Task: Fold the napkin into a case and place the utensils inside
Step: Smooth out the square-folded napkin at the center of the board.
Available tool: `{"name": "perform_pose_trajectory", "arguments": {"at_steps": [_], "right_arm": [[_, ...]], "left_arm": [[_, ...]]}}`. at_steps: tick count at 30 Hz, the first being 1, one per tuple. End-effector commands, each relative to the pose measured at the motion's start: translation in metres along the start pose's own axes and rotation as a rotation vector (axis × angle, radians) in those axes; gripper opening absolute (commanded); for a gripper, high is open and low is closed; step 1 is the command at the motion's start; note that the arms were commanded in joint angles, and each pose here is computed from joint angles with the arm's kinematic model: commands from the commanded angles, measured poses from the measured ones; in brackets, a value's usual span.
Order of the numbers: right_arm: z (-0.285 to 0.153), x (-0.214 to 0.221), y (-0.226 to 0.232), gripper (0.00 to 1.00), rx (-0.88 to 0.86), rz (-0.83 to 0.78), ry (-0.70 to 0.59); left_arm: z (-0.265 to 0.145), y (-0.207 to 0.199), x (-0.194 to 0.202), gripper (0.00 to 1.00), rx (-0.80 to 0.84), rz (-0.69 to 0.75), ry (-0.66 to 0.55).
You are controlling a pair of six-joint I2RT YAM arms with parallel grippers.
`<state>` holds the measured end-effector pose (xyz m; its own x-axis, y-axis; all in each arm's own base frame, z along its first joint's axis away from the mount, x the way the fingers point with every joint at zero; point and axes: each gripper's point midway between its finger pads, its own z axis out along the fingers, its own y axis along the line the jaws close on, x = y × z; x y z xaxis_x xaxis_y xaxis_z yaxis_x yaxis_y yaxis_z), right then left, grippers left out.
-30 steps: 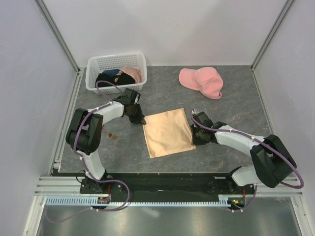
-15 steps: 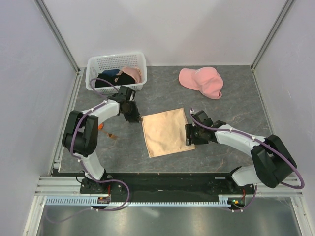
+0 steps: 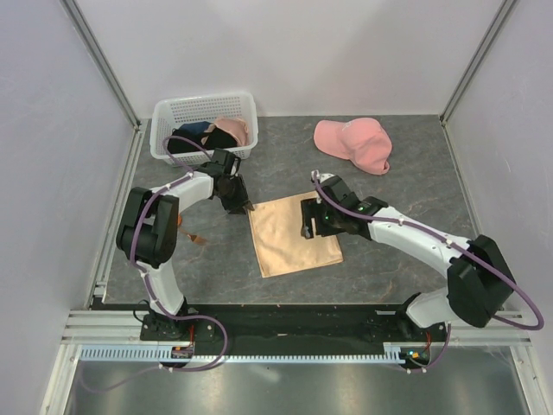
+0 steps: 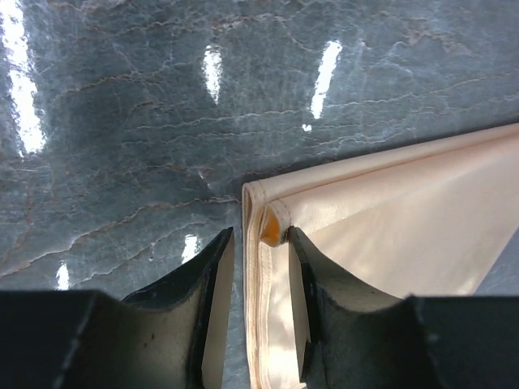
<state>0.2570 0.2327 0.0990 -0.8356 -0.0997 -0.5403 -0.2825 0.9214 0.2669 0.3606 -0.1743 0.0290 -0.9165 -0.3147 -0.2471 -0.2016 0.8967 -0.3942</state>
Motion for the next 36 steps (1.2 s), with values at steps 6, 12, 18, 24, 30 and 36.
{"name": "perform_pose_trajectory", "arguments": {"at_steps": [6, 12, 18, 24, 30, 36], "right_arm": [[0.029, 0.024, 0.105, 0.65, -0.286, 0.02, 0.071], [0.046, 0.044, 0.132, 0.56, -0.329, 0.008, 0.115], [0.055, 0.054, 0.157, 0.44, -0.364, -0.006, 0.138], [0.061, 0.063, 0.169, 0.33, -0.378, -0.006, 0.153], [0.075, 0.081, 0.169, 0.3, -0.377, 0.014, 0.19], [0.056, 0.064, 0.163, 0.35, -0.349, -0.028, 0.148]], "left_arm": [[0.01, -0.006, -0.009, 0.34, 0.013, 0.025, -0.007], [0.011, 0.003, -0.005, 0.21, -0.017, 0.014, -0.011], [0.013, 0.008, 0.0, 0.1, -0.033, 0.005, -0.002], [0.013, 0.009, 0.0, 0.06, -0.031, -0.002, -0.004], [0.009, 0.006, -0.003, 0.06, -0.026, 0.0, -0.013], [-0.017, 0.006, -0.009, 0.27, -0.041, 0.031, -0.077]]}}
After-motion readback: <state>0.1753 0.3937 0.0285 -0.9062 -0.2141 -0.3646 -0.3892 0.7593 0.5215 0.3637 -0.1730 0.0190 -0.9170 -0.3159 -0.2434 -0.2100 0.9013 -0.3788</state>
